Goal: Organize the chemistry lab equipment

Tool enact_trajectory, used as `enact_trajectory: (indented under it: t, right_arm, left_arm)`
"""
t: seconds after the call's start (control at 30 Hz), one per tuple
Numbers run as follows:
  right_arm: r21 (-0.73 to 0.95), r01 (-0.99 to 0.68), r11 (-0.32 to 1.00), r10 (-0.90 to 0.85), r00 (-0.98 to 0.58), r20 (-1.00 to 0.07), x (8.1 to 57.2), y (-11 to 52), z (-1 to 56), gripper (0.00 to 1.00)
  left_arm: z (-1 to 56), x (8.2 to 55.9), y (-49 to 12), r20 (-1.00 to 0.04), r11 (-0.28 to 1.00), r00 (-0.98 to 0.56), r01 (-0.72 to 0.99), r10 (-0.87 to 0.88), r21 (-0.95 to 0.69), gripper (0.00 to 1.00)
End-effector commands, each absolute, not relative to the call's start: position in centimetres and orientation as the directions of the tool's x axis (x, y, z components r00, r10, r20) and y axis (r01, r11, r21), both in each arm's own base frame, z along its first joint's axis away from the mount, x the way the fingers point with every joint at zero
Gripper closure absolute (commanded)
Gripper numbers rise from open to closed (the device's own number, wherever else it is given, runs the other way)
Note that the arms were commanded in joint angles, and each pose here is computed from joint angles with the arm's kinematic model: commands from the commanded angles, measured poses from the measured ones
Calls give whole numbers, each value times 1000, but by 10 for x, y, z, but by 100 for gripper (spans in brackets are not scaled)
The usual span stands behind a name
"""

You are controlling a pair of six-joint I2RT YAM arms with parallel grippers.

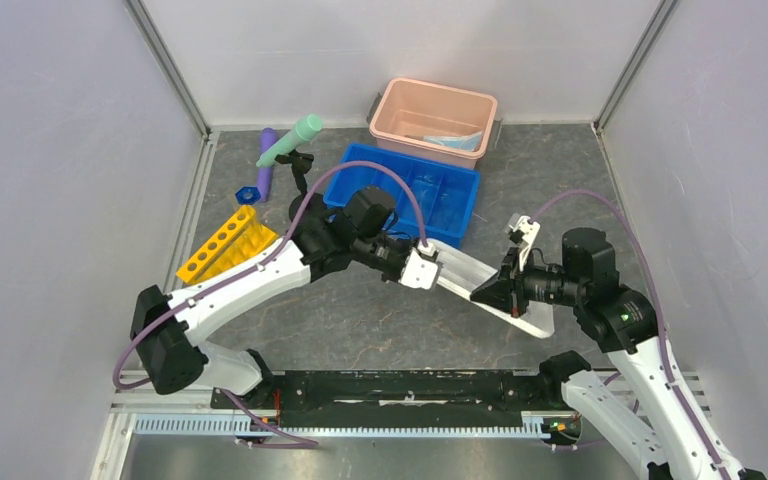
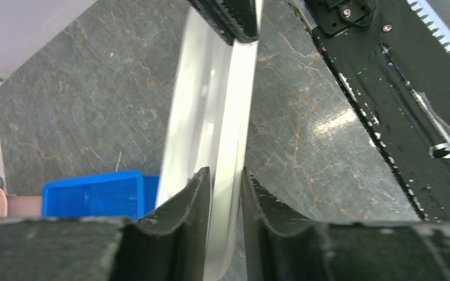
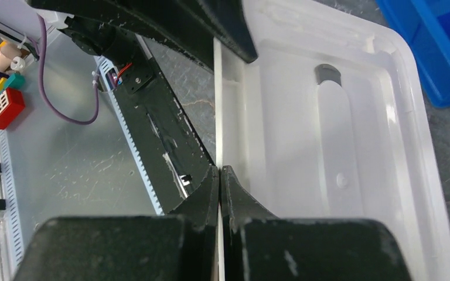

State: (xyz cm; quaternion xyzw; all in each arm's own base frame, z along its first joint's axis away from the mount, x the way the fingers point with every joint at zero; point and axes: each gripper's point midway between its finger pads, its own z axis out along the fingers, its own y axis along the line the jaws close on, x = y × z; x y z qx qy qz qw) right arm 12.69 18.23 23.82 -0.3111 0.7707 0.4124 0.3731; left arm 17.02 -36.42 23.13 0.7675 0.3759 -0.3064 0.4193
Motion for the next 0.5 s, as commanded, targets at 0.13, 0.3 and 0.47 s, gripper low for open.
enact_trajectory:
  t: [0.13,0.3,0.47]
  right_arm:
    - [260,-786,561,-111,-382,-917,171,180,268,78]
    - [140,-792,594,-70,-224,-972,193,179,298,47]
    - [-80,-735,674,-87,28,-996,222,166,330,32]
  left_arm:
    - [268,163,-349,-861,-187,376,925,343,329,79]
    - [278,155,-343,-921,-82,247,969,302,233,84]
    - [283,155,-338,-953,25,103,993,284,115,94]
